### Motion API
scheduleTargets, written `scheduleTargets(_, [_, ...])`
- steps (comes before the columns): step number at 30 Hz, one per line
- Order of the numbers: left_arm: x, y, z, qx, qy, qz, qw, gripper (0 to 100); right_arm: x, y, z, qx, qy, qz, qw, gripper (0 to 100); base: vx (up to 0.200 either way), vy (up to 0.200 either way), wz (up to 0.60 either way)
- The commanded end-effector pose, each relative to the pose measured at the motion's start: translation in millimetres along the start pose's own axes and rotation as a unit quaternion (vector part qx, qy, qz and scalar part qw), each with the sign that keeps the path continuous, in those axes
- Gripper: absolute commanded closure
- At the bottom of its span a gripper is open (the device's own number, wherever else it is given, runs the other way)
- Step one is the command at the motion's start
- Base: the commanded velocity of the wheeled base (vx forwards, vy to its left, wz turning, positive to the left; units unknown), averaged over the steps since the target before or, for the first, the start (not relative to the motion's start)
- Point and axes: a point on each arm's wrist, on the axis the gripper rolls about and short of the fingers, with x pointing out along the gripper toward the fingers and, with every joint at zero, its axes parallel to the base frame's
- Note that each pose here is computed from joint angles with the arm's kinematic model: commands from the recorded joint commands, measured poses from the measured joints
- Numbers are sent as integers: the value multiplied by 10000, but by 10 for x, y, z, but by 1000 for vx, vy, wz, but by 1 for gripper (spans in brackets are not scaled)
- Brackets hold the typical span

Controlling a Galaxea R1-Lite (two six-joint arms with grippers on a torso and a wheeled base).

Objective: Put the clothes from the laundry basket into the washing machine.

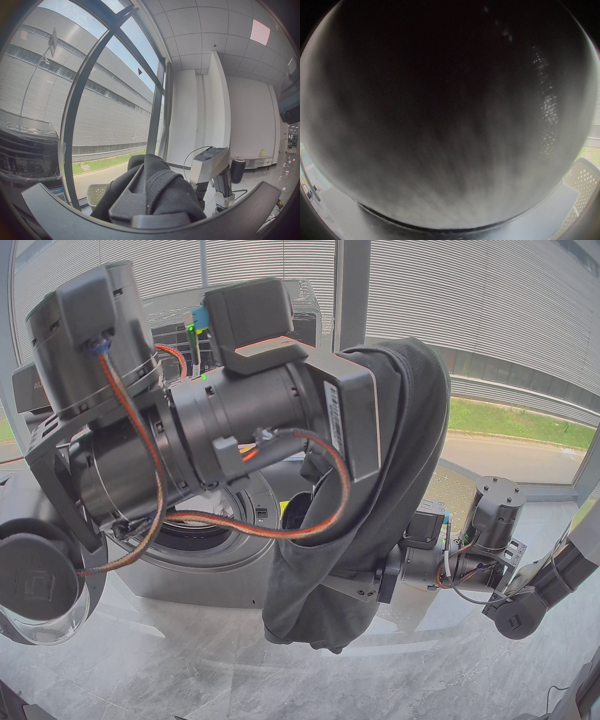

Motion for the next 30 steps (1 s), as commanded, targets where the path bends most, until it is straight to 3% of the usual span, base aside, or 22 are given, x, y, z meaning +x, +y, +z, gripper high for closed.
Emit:
scheduleTargets(1, [-1, -10, 26, 6, -39, -15, 10000, 100, 96, 15, -94, 90, 88, 101, 9999, 0, 0, 0, 0])
scheduleTargets(7, [2, -9, 22, 6, -39, -15, 10000, 100, 91, 27, -76, 86, 26, 164, 9998, 0, 0, 0, 0])
scheduleTargets(8, [6, -7, 14, 2, -24, -15, 10000, 100, 91, 29, -68, 77, 14, 195, 9998, 100, 0, 0, 0])
scheduleTargets(15, [5, 7, 13, -1, -23, 8, 10000, 100, 32, 104, -33, 80, 10, 241, 9997, 100, 0, 0, 0])
scheduleTargets(19, [9, 99, -33, -13, 44, 135, 9999, 100, -132, 360, -54, 194, 168, 459, 9986, 100, 0, 0, 0])
scheduleTargets(20, [2, 178, -70, -4, 101, 256, 9996, 100, -222, 467, -69, 251, 245, 540, 9979, 100, 0, 0, 0])
scheduleTargets(21, [2, 178, -70, -4, 101, 256, 9996, 100, -222, 467, -69, 251, 245, 540, 9979, 100, 0, 0, 0])
scheduleTargets(22, [-11, 350, -160, 23, 209, 504, 9985, 100, -409, 666, -73, 331, 336, 704, 9964, 100, 0, 0, 0])
scheduleTargets(25, [-63, 563, -305, -3, 423, 818, 9958, 100, -654, 930, -62, 390, 380, 975, 9937, 100, 0, 0, 0])
scheduleTargets(28, [-90, 646, -410, -43, 582, 928, 9940, 100, -768, 1038, -41, 403, 347, 1089, 9926, 100, 0, 0, 0])
scheduleTargets(30, [-127, 711, -601, -162, 863, 960, 9915, 100, -838, 1109, -4, 412, 274, 1191, 9916, 100, 0, 0, 0])
